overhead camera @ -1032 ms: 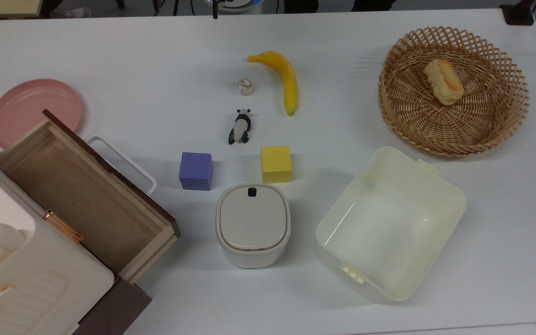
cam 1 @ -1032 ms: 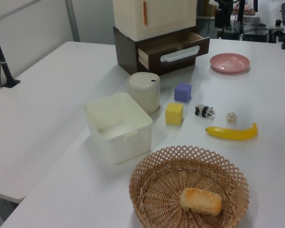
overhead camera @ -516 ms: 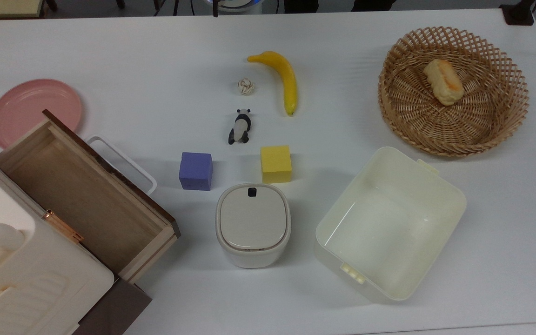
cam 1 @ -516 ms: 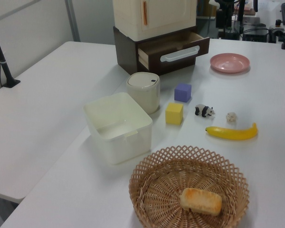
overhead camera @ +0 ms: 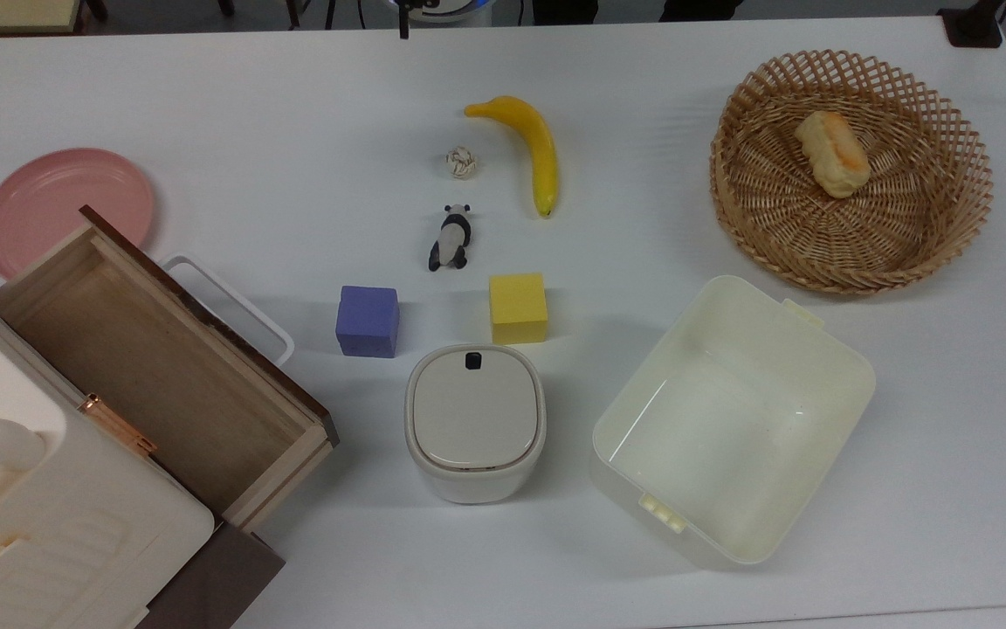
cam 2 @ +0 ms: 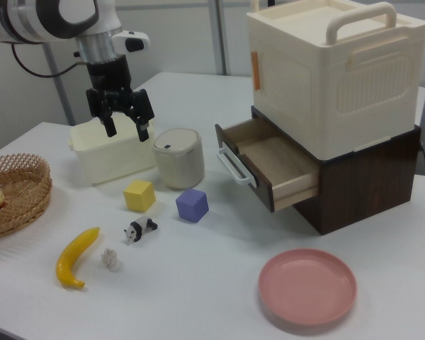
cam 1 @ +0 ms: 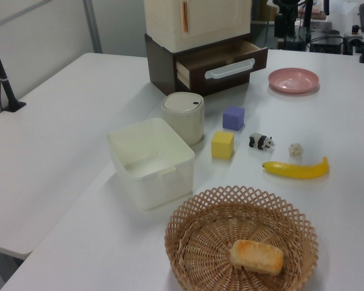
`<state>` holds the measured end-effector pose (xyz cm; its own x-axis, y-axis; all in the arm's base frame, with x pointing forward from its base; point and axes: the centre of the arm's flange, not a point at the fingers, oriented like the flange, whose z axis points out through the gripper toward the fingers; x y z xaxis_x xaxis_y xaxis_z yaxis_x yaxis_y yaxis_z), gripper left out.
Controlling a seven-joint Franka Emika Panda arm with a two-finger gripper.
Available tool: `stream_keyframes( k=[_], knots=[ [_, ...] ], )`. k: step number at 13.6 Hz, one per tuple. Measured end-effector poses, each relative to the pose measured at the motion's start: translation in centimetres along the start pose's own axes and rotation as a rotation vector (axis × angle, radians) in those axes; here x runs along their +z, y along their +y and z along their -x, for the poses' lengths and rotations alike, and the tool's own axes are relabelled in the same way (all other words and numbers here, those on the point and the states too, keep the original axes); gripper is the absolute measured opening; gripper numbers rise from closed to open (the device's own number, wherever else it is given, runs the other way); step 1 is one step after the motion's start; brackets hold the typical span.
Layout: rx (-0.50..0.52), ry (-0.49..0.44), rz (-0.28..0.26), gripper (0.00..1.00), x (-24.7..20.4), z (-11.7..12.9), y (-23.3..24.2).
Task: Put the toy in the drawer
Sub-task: 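Move the open gripper over the panda toy and lower it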
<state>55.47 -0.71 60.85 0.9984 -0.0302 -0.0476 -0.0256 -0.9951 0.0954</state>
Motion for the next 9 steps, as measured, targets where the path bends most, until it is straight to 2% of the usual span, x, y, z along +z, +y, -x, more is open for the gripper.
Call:
stream_keyframes(
  k=[5, 9],
  knots=[
    [-0.013, 0.009, 0.004, 1.00, 3.9, -2.3, -0.9],
    [-0.033, -0.026, 0.011, 1.00, 8.4, -4.5, -2.2]
  ],
)
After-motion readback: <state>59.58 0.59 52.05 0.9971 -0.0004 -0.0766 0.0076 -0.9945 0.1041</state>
